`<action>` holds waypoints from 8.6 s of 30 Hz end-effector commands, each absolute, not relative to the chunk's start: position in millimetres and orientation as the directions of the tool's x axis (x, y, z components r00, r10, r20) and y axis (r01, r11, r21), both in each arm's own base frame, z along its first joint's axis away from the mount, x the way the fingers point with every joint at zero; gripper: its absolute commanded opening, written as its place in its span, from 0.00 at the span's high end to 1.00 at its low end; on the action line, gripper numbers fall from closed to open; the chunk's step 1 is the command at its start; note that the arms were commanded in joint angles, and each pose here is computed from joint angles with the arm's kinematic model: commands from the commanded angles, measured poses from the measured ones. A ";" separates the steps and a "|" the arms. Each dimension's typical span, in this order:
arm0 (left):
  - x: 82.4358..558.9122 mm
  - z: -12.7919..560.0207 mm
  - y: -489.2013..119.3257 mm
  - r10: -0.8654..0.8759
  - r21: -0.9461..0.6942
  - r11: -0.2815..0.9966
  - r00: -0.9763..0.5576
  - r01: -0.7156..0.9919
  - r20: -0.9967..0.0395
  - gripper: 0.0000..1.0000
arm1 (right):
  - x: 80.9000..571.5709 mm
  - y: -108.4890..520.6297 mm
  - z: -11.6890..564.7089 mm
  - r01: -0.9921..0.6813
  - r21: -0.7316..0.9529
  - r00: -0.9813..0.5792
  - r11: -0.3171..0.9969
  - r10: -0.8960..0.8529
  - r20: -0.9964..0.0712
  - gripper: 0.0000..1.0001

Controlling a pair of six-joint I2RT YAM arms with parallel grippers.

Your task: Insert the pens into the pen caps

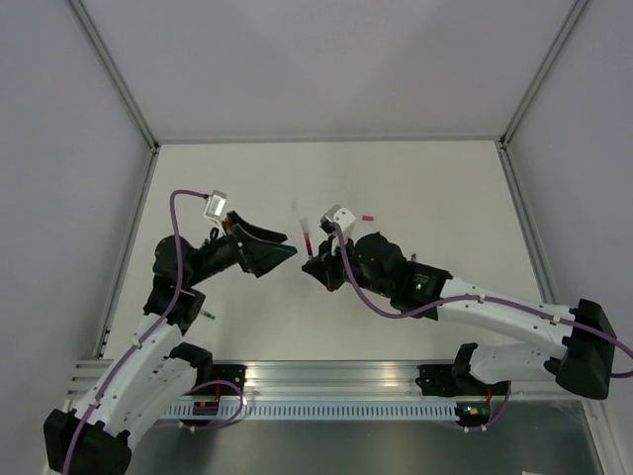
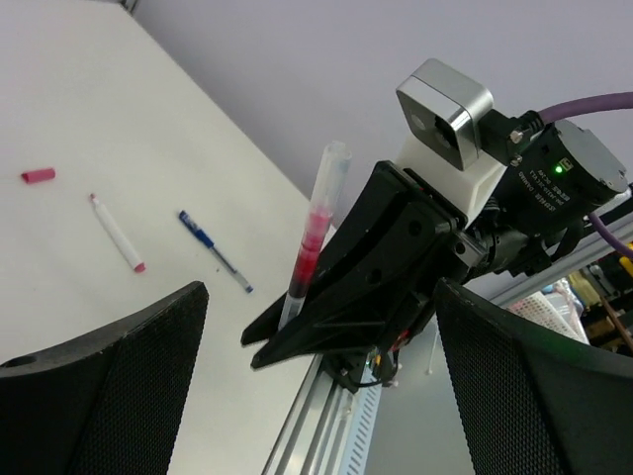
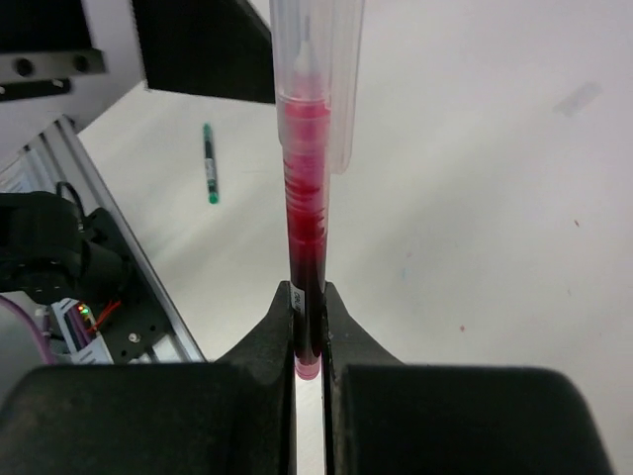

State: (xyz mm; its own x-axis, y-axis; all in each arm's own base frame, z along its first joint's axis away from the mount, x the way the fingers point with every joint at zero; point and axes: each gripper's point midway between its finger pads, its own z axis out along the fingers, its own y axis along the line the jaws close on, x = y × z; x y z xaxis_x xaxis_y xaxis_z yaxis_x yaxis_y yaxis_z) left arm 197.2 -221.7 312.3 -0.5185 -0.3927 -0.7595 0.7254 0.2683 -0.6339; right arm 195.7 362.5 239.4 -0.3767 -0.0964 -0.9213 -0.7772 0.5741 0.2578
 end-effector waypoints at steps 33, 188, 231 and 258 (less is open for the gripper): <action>266.9 153.1 -132.3 -0.390 -0.519 0.843 -0.505 0.141 -0.770 0.01 | 244.5 257.6 16.0 -0.070 0.096 -0.794 0.993 0.002 -0.608 0.65; 268.7 124.1 -159.5 -0.494 -0.828 0.534 -0.733 0.168 -0.468 0.98 | 404.5 335.5 286.9 -0.421 0.387 -0.475 0.820 0.164 -0.865 0.42; 237.3 160.8 -147.6 -0.534 -0.767 0.554 -0.570 0.323 -0.625 0.98 | 510.2 399.5 26.8 -0.181 0.187 -0.631 0.966 0.032 -0.775 0.48; 235.0 162.3 -149.4 -0.518 -0.757 0.553 -0.568 0.348 -0.640 0.98 | 408.6 367.1 84.3 -0.439 0.193 -0.608 0.877 -0.133 -0.783 1.00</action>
State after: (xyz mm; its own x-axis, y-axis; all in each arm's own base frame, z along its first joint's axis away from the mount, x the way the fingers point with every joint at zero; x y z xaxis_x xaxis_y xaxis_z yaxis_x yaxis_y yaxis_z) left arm 237.9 -145.2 155.8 -0.5731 -0.5334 -0.6221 0.3047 0.5660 -0.7660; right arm 427.4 357.9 23.8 -0.6760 -0.1473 -0.7221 -0.3309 0.9362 0.1188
